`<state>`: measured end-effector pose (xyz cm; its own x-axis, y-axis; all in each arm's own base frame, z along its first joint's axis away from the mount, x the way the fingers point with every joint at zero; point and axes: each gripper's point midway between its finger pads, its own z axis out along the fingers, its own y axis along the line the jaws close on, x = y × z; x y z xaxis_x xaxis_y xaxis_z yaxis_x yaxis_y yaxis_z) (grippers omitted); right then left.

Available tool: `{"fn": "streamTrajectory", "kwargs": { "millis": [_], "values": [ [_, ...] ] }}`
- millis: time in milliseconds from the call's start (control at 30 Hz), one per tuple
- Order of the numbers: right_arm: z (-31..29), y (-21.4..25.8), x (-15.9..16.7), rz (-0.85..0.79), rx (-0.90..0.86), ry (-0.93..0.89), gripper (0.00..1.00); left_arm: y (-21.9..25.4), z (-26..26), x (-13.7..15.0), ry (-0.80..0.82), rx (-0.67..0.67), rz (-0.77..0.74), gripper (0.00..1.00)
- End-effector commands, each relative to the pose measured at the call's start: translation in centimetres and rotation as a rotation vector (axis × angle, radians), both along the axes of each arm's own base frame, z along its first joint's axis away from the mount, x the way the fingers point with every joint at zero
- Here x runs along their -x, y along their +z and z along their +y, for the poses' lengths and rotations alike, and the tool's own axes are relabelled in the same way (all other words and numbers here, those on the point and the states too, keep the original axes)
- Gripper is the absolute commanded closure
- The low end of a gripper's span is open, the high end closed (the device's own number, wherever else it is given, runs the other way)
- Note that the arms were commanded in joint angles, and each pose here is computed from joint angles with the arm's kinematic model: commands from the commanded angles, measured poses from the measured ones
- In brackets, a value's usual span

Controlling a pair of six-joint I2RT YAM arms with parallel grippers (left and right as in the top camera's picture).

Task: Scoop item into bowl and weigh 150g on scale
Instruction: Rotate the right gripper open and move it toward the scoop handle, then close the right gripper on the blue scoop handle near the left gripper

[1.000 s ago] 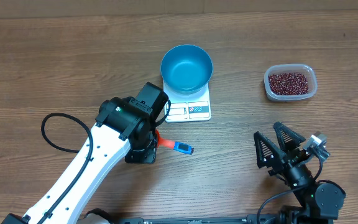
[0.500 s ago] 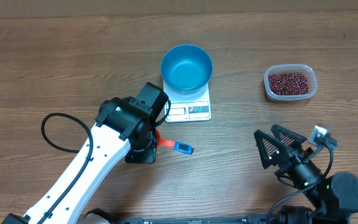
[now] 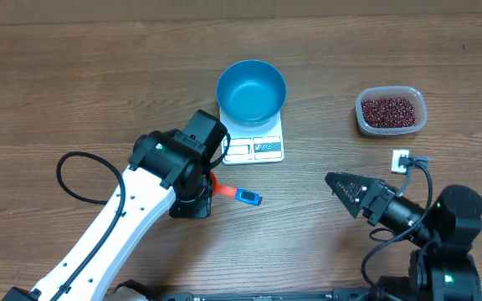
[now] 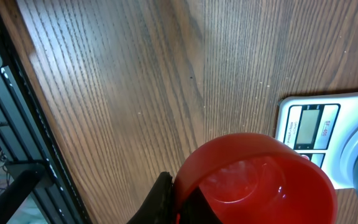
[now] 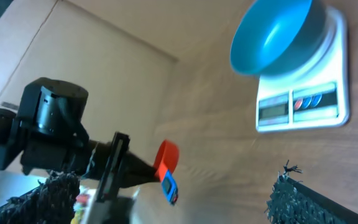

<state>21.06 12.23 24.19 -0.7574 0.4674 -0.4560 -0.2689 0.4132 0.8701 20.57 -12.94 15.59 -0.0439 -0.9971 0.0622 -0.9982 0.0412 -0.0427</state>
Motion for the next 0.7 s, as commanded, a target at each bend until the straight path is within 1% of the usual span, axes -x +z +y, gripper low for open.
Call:
{"fn": "streamTrajectory", "kwargs": {
  "millis": [0, 133, 233, 300, 467, 667],
  "values": [
    [0.7, 1.1, 0.5, 0.059, -0.071, 0.051, 0.0, 0.2, -0.4, -0.1, 0.011, 0.009, 0.0, 0.96],
    [0.3, 0.6, -0.3, 0.099, -0.079, 0.005, 0.0, 0.2, -0.4, -0.1, 0.01, 0.01, 0.001, 0.96],
    [0.2, 0.4, -0.4, 0.204, -0.148, -0.027, 0.0, 0.2, -0.4, -0.1, 0.01, 0.008, 0.0, 0.96],
    [0.3, 0.3, -0.2, 0.245, -0.173, -0.025, 0.0, 0.2, -0.3, -0.2, 0.011, 0.002, -0.005, 0.96],
    [0.7, 0.4, 0.4, 0.256, -0.185, 0.011, 0.0, 0.2, -0.2, -0.3, 0.011, -0.002, -0.01, 0.96],
    [0.7, 0.0, 0.5, 0.284, -0.189, 0.01, 0.0, 0.3, -0.4, -0.6, 0.011, 0.008, -0.022, 0.96]
  ]
}}
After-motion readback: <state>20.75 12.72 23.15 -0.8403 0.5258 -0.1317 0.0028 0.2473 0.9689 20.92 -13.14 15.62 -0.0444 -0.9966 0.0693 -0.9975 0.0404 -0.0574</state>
